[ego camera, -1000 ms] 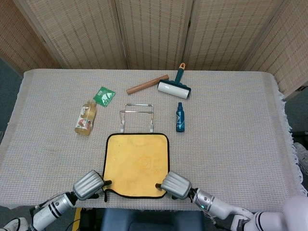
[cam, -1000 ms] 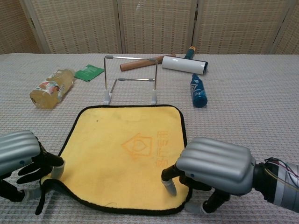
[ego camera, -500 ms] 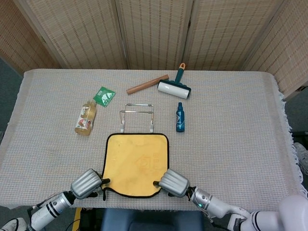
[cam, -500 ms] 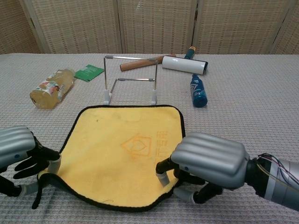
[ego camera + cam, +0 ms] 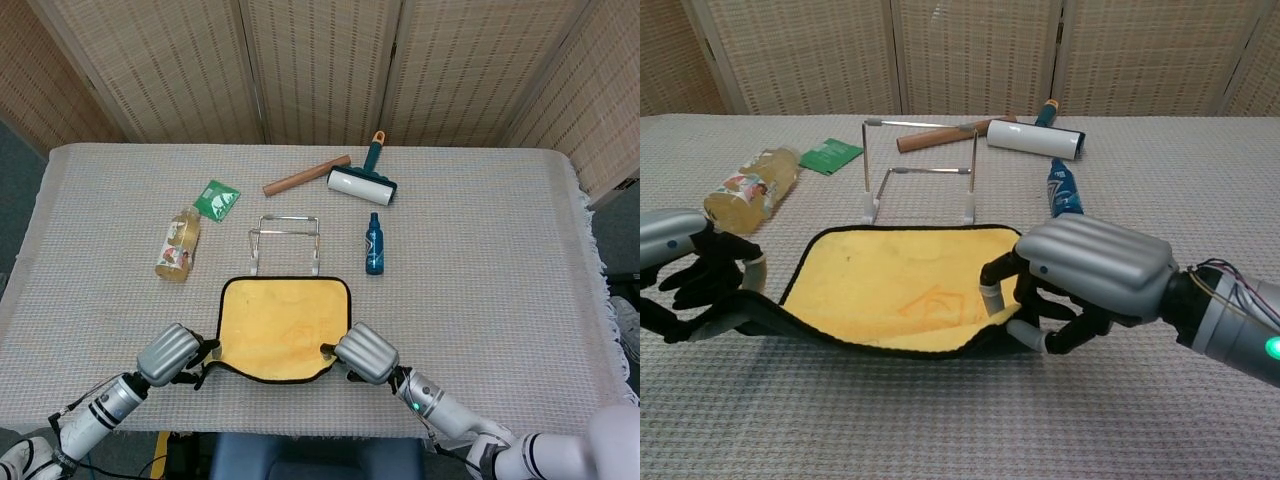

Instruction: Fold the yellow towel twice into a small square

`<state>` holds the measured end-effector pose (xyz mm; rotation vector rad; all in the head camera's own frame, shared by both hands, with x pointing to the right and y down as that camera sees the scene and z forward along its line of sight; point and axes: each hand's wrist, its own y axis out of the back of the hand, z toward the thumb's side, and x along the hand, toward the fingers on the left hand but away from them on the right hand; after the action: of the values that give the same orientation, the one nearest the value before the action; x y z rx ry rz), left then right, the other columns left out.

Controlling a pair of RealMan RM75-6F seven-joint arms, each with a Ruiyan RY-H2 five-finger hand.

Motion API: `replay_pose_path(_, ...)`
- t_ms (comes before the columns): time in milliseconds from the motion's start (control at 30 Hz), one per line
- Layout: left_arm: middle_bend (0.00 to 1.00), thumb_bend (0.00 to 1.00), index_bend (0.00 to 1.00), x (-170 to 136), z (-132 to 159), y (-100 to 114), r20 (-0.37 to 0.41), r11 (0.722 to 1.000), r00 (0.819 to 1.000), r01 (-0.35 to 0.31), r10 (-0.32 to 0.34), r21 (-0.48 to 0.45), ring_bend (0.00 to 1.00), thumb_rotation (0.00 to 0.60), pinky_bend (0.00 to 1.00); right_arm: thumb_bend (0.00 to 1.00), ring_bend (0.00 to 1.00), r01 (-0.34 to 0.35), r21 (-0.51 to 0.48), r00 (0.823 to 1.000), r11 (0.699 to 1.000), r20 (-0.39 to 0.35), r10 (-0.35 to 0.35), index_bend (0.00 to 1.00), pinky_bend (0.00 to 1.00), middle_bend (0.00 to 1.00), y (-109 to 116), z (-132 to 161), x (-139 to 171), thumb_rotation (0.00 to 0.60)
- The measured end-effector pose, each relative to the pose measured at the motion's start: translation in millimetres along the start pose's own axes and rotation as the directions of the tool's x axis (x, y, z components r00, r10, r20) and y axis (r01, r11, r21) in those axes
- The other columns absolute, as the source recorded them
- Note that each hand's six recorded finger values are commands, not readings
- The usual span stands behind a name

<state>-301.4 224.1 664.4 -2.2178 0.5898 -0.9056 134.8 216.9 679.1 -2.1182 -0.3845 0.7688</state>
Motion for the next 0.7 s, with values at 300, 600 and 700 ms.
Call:
replay_pose_path(300,0.9,0.43,0.58,24,-26,18,-0.105,0.994,0.994,-0.001,-0.011,-0.111,0.82,0.6,0.86,0.53,1.0,0.04,0.004,0.996,0.999,0.083,-0.04,0.59,1.0,0.9,11,-18,-18,0.6)
replay_pose_path(600,0.9,0.43,0.57,48,-46,28,-0.184,0.982,0.98,0.039,-0.074,-0.186,0.82,0.6,0.86,0.53,1.0,0.033,0.051,0.993,0.998,0.108,-0.039,0.59,1.0,0.9,12,-25,-39,0.6)
replay_pose_path(700,0.9,0.43,0.57,55,-50,32,-0.194,0.981,0.977,0.05,-0.087,-0.186,0.82,0.6,0.86,0.53,1.0,0.03,0.059,0.992,0.998,0.123,-0.037,0.59,1.0,0.9,11,-29,-43,0.6)
